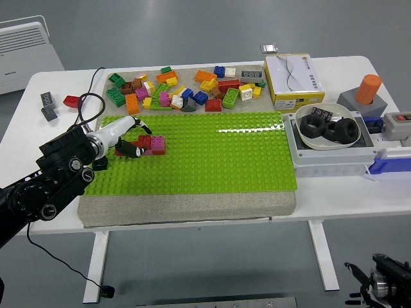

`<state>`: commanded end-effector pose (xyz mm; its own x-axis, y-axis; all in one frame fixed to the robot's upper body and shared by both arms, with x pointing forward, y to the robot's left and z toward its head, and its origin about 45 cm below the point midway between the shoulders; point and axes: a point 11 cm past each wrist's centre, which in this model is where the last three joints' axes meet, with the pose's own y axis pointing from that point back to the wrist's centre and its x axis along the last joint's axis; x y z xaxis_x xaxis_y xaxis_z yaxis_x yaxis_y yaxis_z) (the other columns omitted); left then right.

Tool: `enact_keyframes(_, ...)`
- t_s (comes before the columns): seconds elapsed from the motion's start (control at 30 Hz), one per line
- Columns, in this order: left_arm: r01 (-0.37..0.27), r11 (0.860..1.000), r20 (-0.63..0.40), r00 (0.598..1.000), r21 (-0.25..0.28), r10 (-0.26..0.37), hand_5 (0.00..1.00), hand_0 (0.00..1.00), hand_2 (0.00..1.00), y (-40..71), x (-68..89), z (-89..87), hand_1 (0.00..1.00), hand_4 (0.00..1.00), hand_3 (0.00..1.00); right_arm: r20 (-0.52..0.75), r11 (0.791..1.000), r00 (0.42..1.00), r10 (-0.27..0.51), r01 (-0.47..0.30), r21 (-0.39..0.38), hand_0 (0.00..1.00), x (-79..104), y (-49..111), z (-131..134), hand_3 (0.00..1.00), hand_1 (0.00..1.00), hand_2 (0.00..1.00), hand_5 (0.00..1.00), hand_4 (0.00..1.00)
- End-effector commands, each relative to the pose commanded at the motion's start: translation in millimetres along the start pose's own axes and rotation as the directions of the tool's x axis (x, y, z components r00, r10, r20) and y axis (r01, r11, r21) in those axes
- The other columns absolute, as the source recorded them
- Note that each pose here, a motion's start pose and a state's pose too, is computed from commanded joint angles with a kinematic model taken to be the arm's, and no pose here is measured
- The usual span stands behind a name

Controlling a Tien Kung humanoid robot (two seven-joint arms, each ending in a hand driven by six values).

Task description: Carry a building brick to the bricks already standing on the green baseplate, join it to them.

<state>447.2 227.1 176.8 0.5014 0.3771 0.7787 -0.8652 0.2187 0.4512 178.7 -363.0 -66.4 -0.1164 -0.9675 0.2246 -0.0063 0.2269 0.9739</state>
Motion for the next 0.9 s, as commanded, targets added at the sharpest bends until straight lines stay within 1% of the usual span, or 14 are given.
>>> enact_keyframes(0.03, -0.006, 1.0, 0.002, 1.0, -0.006, 0.006, 0.002, 0.987, 0.948, 0.7, 1.3, 1.7, 0.965, 0.705, 0.761, 0.0, 1.0, 1.0, 0.0, 0.0, 0.0, 0.582, -0.1, 0.0, 0.1, 0.797, 0.567, 0.678, 0.998, 0.939)
enact_keyframes(0.07, -0.01, 1.0, 0.004, 1.0, -0.01, 0.01, 0.002, 0.987, 0.955, 1.3, 2.1, 2.9, 0.967, 0.728, 0.807, 0.0, 1.0, 1.0, 0.0, 0.0, -0.001, 0.582, -0.1, -0.1, 0.2, 0.796, 0.566, 0.677, 0.998, 0.938)
enact_keyframes(0.17, -0.034, 0.999, 0.021, 0.999, -0.029, 0.035, 0.002, 0.987, 0.955, 7.5, 7.0, 8.4, 0.967, 0.728, 0.807, 0.002, 1.0, 1.0, -0.001, 0.001, -0.005, 0.582, -0.1, -0.8, 2.2, 0.796, 0.566, 0.677, 0.998, 0.938)
enact_keyframes(0.23, -0.043, 0.999, 0.035, 0.998, -0.027, 0.043, 0.002, 0.987, 0.955, 13.0, 8.6, 9.2, 0.967, 0.728, 0.807, 0.005, 1.0, 1.0, -0.001, 0.001, -0.011, 0.582, 0.1, -1.7, 4.5, 0.796, 0.566, 0.677, 0.998, 0.938)
enact_keyframes(0.27, -0.042, 0.999, 0.047, 0.998, -0.022, 0.043, 0.104, 0.992, 0.987, 15.4, 8.6, 9.4, 0.975, 0.829, 0.82, 0.006, 1.0, 1.0, -0.001, 0.001, -0.014, 0.583, 0.3, -2.1, 5.6, 0.795, 0.566, 0.677, 0.998, 0.94)
enact_keyframes(0.43, -0.047, 0.999, 0.103, 0.994, -0.021, 0.049, 0.104, 0.992, 0.987, 29.5, 10.1, 16.6, 0.975, 0.829, 0.82, 0.007, 1.0, 1.0, 0.0, 0.0, -0.021, 0.583, 0.8, -3.5, 9.1, 0.795, 0.566, 0.677, 0.998, 0.94)
enact_keyframes(0.47, -0.051, 0.998, 0.114, 0.992, -0.024, 0.053, 0.265, 0.998, 0.998, 32.3, 10.3, 18.7, 0.981, 0.875, 0.812, 0.007, 1.0, 1.0, 0.0, 0.001, -0.023, 0.582, 0.7, -3.8, 10.1, 0.796, 0.566, 0.677, 0.998, 0.939)
enact_keyframes(0.57, -0.057, 0.998, 0.144, 0.988, -0.039, 0.062, 0.265, 0.998, 0.998, 39.3, 9.0, 25.1, 0.981, 0.875, 0.812, 0.009, 1.0, 1.0, -0.001, 0.001, -0.027, 0.582, 0.5, -4.4, 11.8, 0.796, 0.566, 0.677, 0.998, 0.939)
enact_keyframes(0.63, -0.055, 0.998, 0.155, 0.986, -0.037, 0.06, 0.265, 0.998, 0.998, 40.6, 6.2, 24.4, 0.981, 0.875, 0.812, 0.008, 1.0, 1.0, -0.001, 0.001, -0.027, 0.582, 0.3, -4.4, 11.9, 0.796, 0.566, 0.677, 0.998, 0.939)
enact_keyframes(0.67, -0.054, 0.998, 0.158, 0.986, -0.035, 0.059, 0.335, 0.998, 0.998, 40.9, 4.9, 23.6, 0.984, 0.891, 0.803, 0.008, 1.0, 1.0, -0.001, 0.002, -0.027, 0.582, 0.2, -4.4, 12.0, 0.796, 0.564, 0.676, 0.998, 0.938)
enact_keyframes(0.83, -0.042, 0.999, 0.161, 0.986, -0.028, 0.046, 0.335, 0.998, 0.998, 40.7, -1.8, 20.2, 0.984, 0.891, 0.803, 0.009, 1.0, 1.0, -0.002, 0.002, -0.029, 0.582, 0.0, -4.6, 12.6, 0.796, 0.564, 0.676, 0.998, 0.938)
enact_keyframes(0.87, -0.038, 0.999, 0.161, 0.986, -0.026, 0.042, 0.376, 0.998, 0.998, 40.3, -3.3, 19.3, 0.986, 0.901, 0.798, 0.008, 1.0, 1.0, -0.002, 0.002, -0.029, 0.581, 0.0, -4.6, 12.6, 0.796, 0.564, 0.677, 0.998, 0.939)
enact_keyframes(0.9, -0.036, 0.999, 0.16, 0.986, -0.023, 0.039, 0.376, 0.998, 0.998, 39.8, -4.6, 18.1, 0.986, 0.901, 0.798, 0.008, 1.0, 1.0, -0.002, 0.002, -0.029, 0.581, 0.0, -4.6, 12.6, 0.796, 0.564, 0.677, 0.998, 0.939)
